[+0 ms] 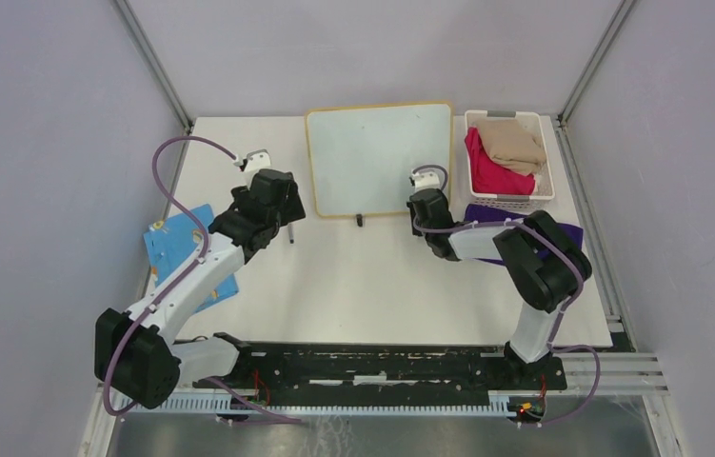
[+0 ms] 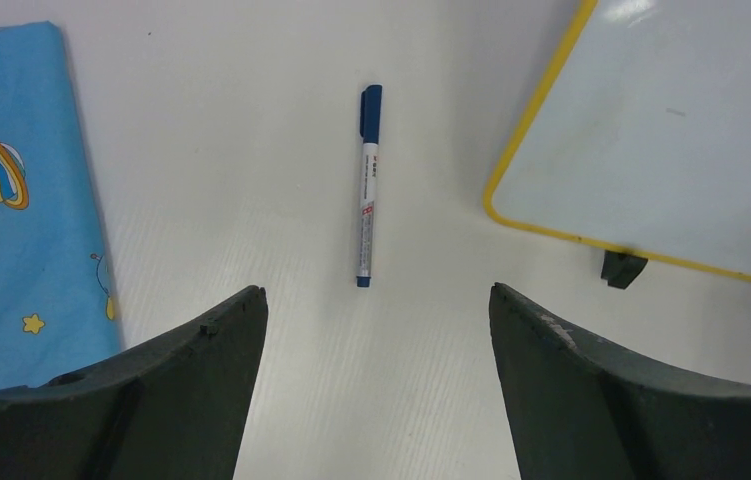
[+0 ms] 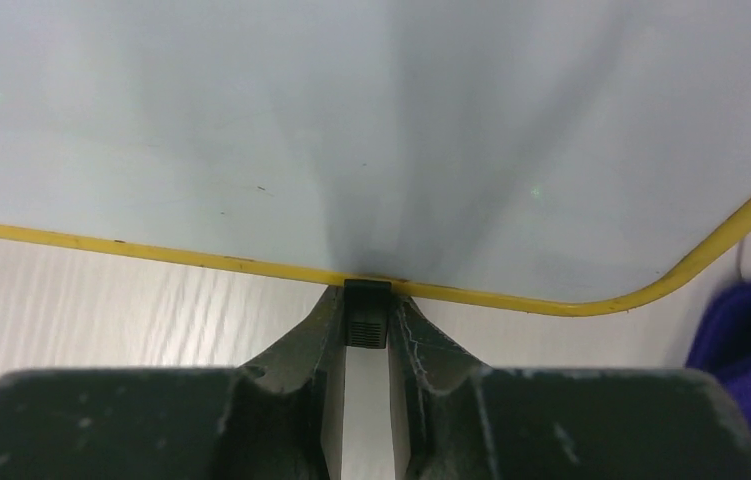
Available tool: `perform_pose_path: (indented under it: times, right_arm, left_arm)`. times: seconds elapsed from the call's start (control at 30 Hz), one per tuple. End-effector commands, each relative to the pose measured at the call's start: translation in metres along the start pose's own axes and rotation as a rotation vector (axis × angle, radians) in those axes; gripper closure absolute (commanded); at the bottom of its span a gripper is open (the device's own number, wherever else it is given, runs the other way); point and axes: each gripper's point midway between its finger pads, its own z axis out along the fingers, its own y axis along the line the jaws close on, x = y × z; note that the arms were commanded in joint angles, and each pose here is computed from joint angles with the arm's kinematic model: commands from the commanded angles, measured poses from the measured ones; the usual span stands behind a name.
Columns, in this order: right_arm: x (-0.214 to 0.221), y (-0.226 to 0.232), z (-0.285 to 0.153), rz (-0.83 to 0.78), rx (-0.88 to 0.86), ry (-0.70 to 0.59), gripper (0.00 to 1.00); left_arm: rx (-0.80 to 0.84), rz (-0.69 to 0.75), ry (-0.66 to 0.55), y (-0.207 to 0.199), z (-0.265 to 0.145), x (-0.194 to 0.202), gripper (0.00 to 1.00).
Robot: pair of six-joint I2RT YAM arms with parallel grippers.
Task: Write a sentence on the whiteboard
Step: Move the whiteboard to the center of the board.
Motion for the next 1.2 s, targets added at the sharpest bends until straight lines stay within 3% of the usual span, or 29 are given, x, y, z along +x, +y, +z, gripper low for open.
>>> perform_pose_path:
  times: [0.0,0.2,0.47,1.03,1.17]
  right_arm:
    - [0.042,-0.01,-0.036,-0.088,0.014,0.058,1.0]
    - [0.082,-0.016,-0.074,-0.091,-0.022,0.079,1.0]
    - [0.099,-0.017,-0.099,-0.087,-0.066,0.079,1.0]
    - [0.106,0.005,-0.114,0.022,-0.113,0.103,1.0]
    - [0.108,0.006,-0.114,0.025,-0.11,0.114,0.94]
  left_arm:
    - [0.012,0.017,-0.082,-0.002,-0.012,-0.02,0.13]
    - [0.009,0.031,-0.105,-0.006,-0.019,-0.02,0.13]
    - [-0.004,0.036,-0.122,-0.004,-0.022,-0.021,0.13]
    - [-0.013,0.042,-0.122,-0.005,-0.022,-0.019,0.12]
    - [-0.015,0.046,-0.123,-0.005,-0.023,-0.02,0.12]
